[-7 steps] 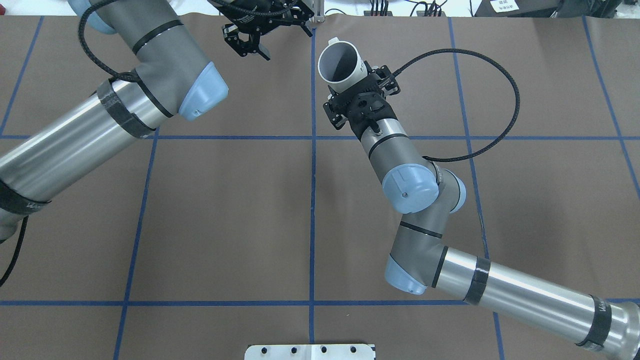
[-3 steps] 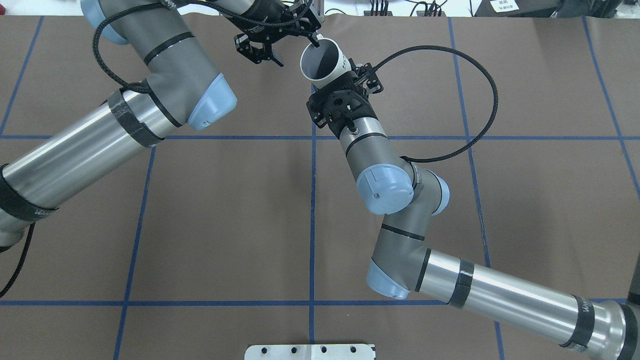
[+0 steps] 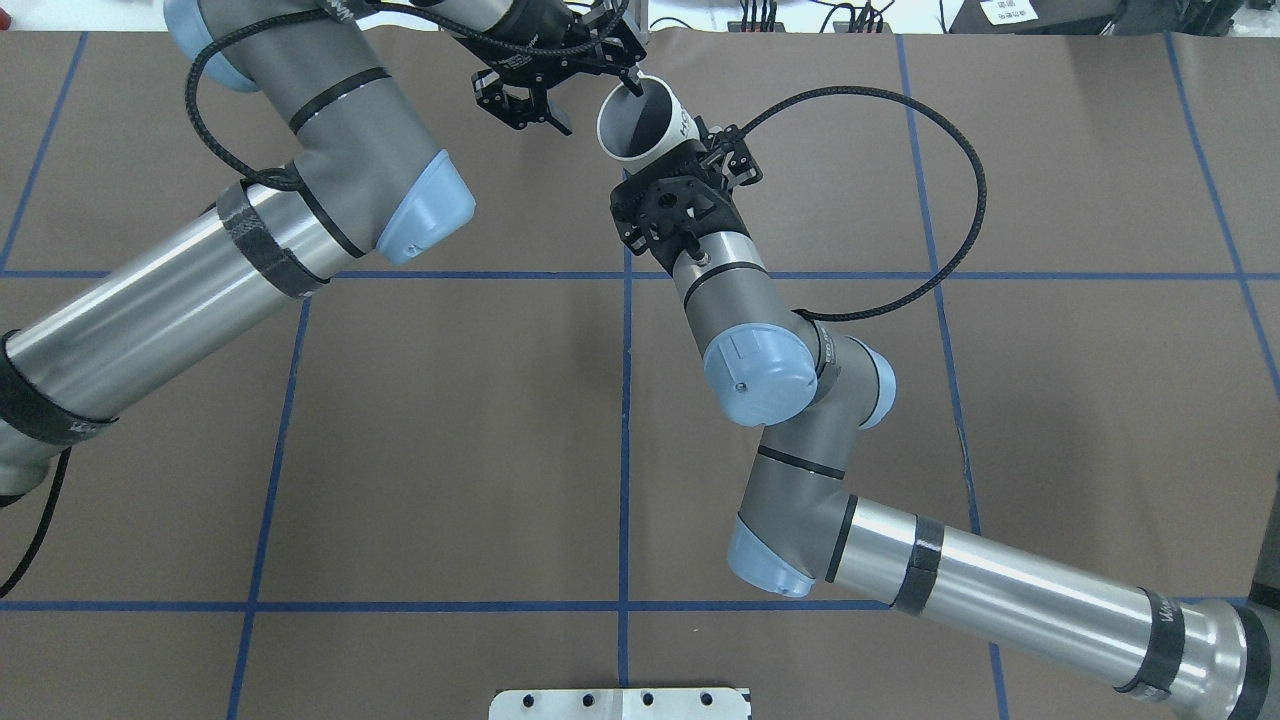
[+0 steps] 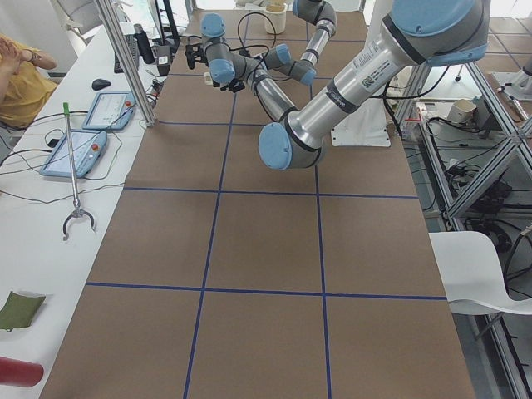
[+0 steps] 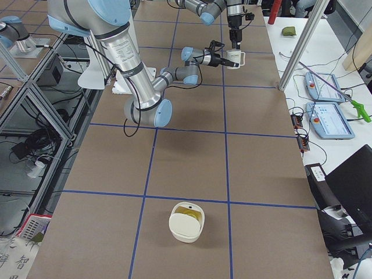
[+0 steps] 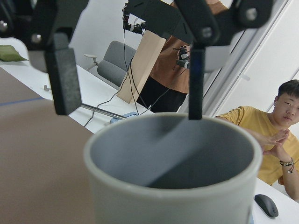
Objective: Left arm hands cup to right arm to dump lemon
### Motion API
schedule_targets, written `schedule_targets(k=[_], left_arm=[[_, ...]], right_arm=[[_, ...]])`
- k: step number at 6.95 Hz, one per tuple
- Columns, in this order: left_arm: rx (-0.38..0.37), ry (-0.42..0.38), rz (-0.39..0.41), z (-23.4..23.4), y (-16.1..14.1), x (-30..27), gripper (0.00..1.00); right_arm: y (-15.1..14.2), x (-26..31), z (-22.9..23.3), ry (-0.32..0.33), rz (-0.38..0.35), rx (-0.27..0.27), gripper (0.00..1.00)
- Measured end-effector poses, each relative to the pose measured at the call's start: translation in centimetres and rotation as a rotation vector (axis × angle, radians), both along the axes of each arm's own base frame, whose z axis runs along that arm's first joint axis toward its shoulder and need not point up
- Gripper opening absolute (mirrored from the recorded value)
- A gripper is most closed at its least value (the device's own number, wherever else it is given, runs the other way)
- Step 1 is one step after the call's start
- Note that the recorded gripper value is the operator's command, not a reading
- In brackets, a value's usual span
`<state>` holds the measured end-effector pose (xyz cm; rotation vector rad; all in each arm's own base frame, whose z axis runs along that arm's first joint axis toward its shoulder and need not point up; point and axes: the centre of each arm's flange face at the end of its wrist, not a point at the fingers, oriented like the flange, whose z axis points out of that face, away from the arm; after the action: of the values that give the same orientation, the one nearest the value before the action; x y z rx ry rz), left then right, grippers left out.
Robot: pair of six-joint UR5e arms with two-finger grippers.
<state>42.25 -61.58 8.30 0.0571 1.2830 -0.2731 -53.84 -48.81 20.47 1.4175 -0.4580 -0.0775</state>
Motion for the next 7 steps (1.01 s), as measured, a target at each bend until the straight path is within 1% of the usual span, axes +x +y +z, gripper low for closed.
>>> schedule_targets(k=[2, 3, 4, 5, 6, 7], left_arm=[[0.0, -0.001, 0.006, 0.1, 0.2, 0.4, 0.63], [0.001, -0.002, 0.011, 0.1, 0.4, 0.7, 0.56], [0.001, -0.003, 0.014, 0.2, 0.6, 0.9, 0.46], [0.001, -0.003, 0.019, 0.2, 0.7, 1.2, 0.4], [0.002, -0.003, 0.023, 0.2, 0.9, 1.5, 0.39], [0.004, -0.003, 0.027, 0.2, 1.1, 1.7, 0.35]], right_arm=[[-0.1, 0.1, -0.1, -0.007, 0.002, -0.002, 0.0], [-0.1, 0.1, -0.2, -0.016, 0.004, -0.005, 0.0], [-0.2, 0.2, -0.2, -0.02, 0.005, -0.006, 0.0], [-0.3, 0.2, -0.2, -0.021, 0.006, -0.007, 0.0], [-0.3, 0.3, -0.3, -0.023, 0.007, -0.007, 0.0], [-0.3, 0.3, -0.3, -0.024, 0.007, -0.007, 0.0]])
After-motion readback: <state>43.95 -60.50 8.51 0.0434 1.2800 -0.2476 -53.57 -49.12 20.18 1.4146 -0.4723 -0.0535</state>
